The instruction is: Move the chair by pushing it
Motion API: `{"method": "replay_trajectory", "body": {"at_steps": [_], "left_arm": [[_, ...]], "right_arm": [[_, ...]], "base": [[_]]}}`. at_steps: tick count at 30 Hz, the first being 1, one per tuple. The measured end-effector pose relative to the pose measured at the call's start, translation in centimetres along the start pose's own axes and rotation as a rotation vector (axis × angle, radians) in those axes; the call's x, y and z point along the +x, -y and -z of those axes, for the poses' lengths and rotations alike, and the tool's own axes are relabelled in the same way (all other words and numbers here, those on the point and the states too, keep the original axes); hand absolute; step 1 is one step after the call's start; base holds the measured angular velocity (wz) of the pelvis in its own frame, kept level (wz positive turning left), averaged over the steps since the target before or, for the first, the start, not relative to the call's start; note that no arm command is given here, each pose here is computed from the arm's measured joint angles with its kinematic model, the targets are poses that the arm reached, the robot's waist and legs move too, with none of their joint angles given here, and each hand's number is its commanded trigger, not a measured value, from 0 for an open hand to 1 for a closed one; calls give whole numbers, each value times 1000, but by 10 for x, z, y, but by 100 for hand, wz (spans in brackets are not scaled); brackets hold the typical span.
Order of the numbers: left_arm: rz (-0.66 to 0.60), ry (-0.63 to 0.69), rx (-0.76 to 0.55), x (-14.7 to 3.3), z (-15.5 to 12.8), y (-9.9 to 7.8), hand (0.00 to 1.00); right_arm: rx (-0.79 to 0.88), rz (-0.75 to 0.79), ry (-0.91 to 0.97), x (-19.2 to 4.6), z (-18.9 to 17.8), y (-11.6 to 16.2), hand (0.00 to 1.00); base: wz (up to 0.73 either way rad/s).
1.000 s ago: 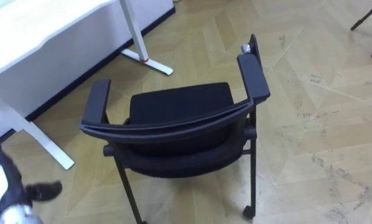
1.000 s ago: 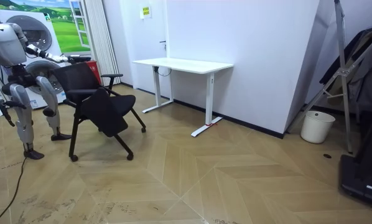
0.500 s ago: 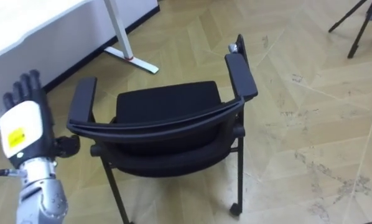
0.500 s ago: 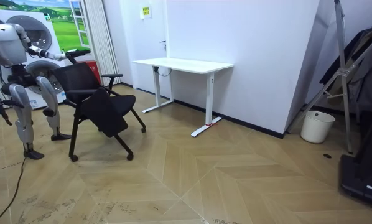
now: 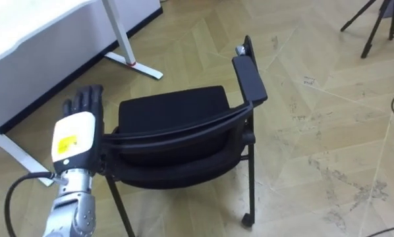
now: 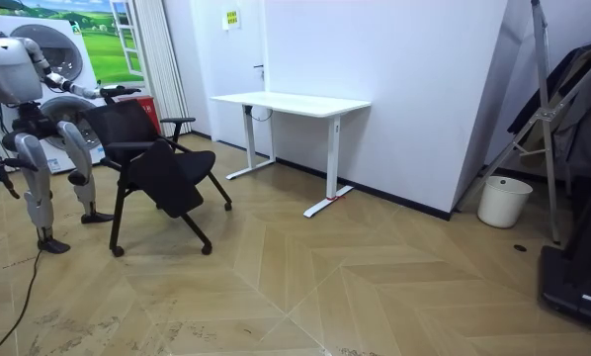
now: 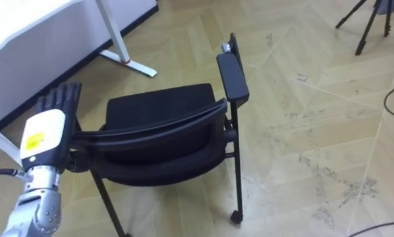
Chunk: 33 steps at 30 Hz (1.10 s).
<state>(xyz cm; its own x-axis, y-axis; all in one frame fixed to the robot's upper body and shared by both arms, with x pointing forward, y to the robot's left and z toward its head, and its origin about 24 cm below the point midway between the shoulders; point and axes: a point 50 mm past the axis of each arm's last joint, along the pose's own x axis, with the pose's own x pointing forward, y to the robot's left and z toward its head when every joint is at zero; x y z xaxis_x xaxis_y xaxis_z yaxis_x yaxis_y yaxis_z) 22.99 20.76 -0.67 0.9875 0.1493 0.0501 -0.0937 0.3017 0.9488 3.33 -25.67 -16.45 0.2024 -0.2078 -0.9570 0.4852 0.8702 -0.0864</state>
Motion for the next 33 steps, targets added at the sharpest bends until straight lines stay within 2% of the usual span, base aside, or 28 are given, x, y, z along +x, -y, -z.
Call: {"method": "replay_trajectory", "body": {"at_steps": [5, 21, 26, 33], "left_arm": [[0, 71, -3, 0, -17, -2, 0], [83, 130, 122, -4, -23, 7, 0], [183, 128, 193, -12, -20, 24, 0], [222, 95, 199, -15, -10, 31, 0]], "right_arm": [[-20, -15, 12, 1, -6, -6, 0], [-34, -6, 7, 1, -6, -7, 0], [-69, -2, 16, 2, -10, -5, 0], [-33, 3, 31, 1, -12, -3, 0]], "base": [[0], [0], [-8], [-15]]}}
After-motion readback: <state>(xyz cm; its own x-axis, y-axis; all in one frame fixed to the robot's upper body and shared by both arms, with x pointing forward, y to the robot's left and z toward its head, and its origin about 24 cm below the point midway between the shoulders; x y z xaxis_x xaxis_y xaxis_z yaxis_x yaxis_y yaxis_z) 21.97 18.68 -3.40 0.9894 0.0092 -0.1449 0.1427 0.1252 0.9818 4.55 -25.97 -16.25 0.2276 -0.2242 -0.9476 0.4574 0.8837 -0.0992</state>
